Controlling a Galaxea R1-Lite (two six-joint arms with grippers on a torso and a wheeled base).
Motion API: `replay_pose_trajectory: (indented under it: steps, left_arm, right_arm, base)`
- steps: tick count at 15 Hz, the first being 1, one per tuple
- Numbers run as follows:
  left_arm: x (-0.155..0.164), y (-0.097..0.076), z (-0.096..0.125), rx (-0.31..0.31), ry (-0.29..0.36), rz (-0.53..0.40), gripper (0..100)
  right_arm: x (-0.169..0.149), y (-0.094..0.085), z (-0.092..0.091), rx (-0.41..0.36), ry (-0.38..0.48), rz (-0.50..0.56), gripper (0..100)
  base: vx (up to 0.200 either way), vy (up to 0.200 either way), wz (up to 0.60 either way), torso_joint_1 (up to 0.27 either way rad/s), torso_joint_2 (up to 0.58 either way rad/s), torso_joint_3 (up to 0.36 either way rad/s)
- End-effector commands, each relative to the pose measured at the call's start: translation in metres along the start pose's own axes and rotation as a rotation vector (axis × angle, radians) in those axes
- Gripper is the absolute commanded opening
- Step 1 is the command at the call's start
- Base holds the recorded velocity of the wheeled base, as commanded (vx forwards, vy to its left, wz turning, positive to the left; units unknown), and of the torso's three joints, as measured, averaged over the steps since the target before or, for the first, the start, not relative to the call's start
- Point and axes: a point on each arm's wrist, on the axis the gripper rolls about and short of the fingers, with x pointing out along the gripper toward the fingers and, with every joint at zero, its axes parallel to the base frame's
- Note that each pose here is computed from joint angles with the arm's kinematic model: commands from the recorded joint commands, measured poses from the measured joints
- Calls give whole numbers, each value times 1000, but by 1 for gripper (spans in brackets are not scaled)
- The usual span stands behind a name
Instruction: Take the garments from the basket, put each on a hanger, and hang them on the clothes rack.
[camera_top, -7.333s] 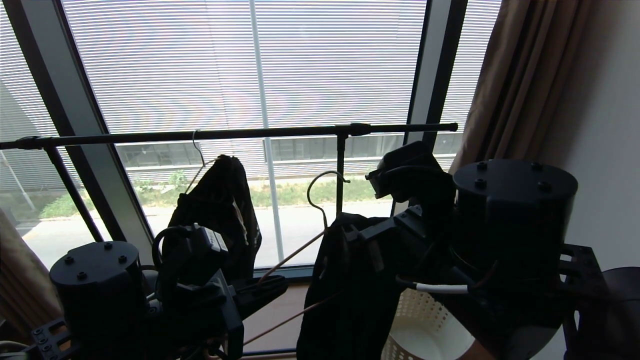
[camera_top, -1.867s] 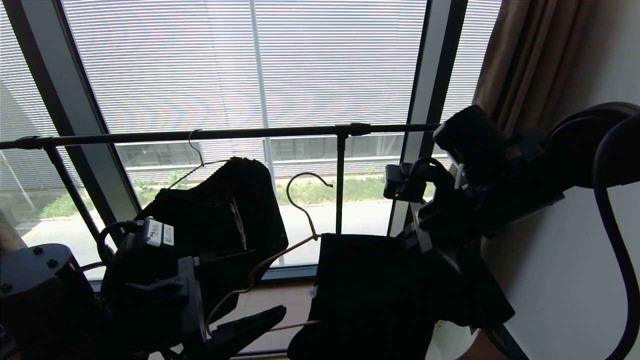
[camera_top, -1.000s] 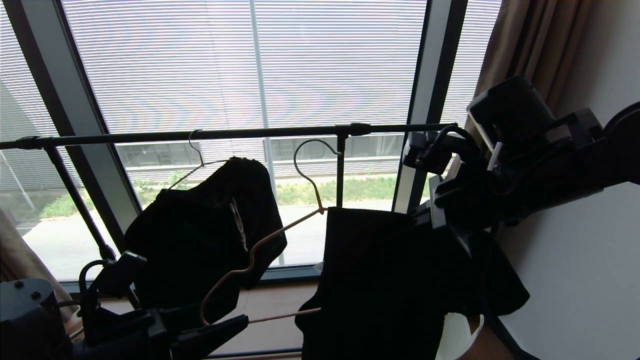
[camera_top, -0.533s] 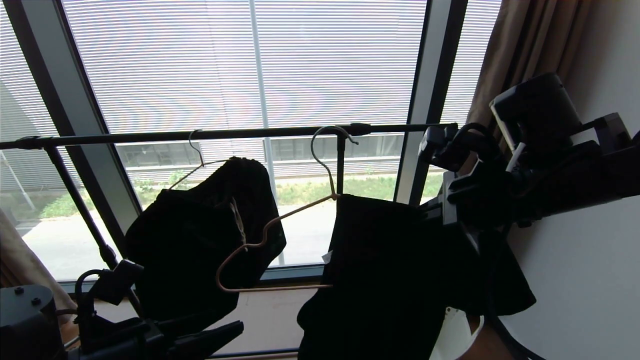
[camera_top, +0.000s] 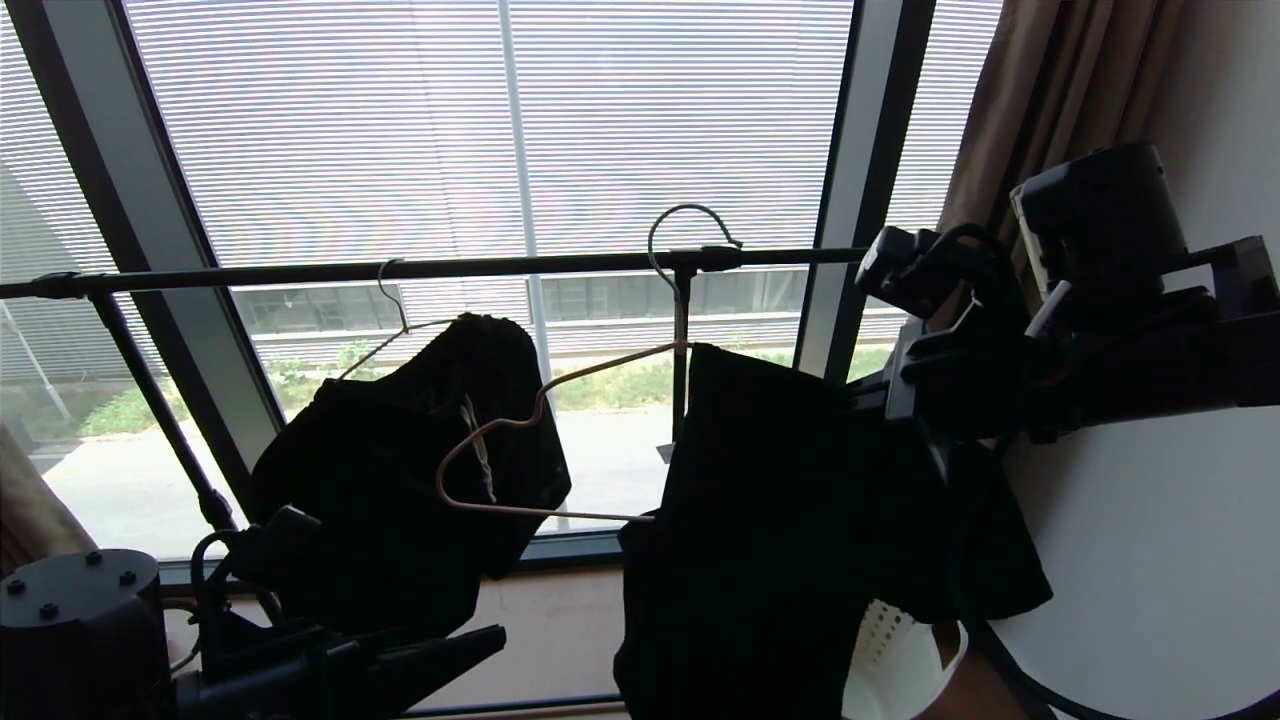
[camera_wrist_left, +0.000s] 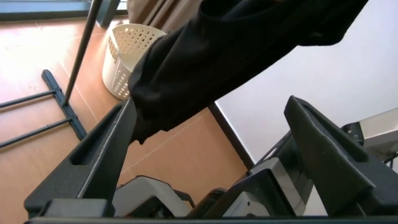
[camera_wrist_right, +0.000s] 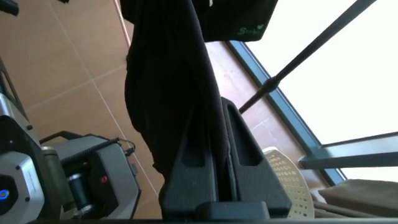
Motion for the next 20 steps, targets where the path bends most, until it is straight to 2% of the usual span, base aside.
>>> replay_pose_trajectory:
  steps: [1, 6, 9, 13, 16, 18, 20]
  left_arm:
    - [17, 5, 3, -13, 34, 9, 100]
    - [53, -2, 6, -10, 31, 63, 100]
    - [57, -9, 4, 3, 36, 44, 100]
    - [59, -13, 4, -22, 31, 41, 100]
    - [66, -19, 5, -12, 34, 17, 100]
    - [77, -22, 8, -12, 10, 35, 100]
    - [85, -22, 6, -10, 18, 48, 100]
  right_arm:
    - [-4, 5, -4, -6, -11, -1, 0]
    - [-15, 29, 2, -53, -35, 34, 0]
    - [-16, 32, 2, -57, -19, -5, 0]
    - [-17, 34, 2, 12, -19, -25, 0]
    - [-14, 40, 1, 10, -7, -21, 0]
    - [-12, 44, 3, 2, -2, -25, 0]
    - [-12, 46, 2, 1, -1, -19, 0]
  base:
    - [0, 0, 0, 0, 0, 0]
    - [0, 0, 0, 0, 0, 0]
    - [0, 0, 0, 0, 0, 0]
    - [0, 0, 0, 0, 0, 0]
    - [0, 0, 0, 0, 0, 0]
    - [0, 0, 0, 0, 0, 0]
    - [0, 0, 0, 0, 0, 0]
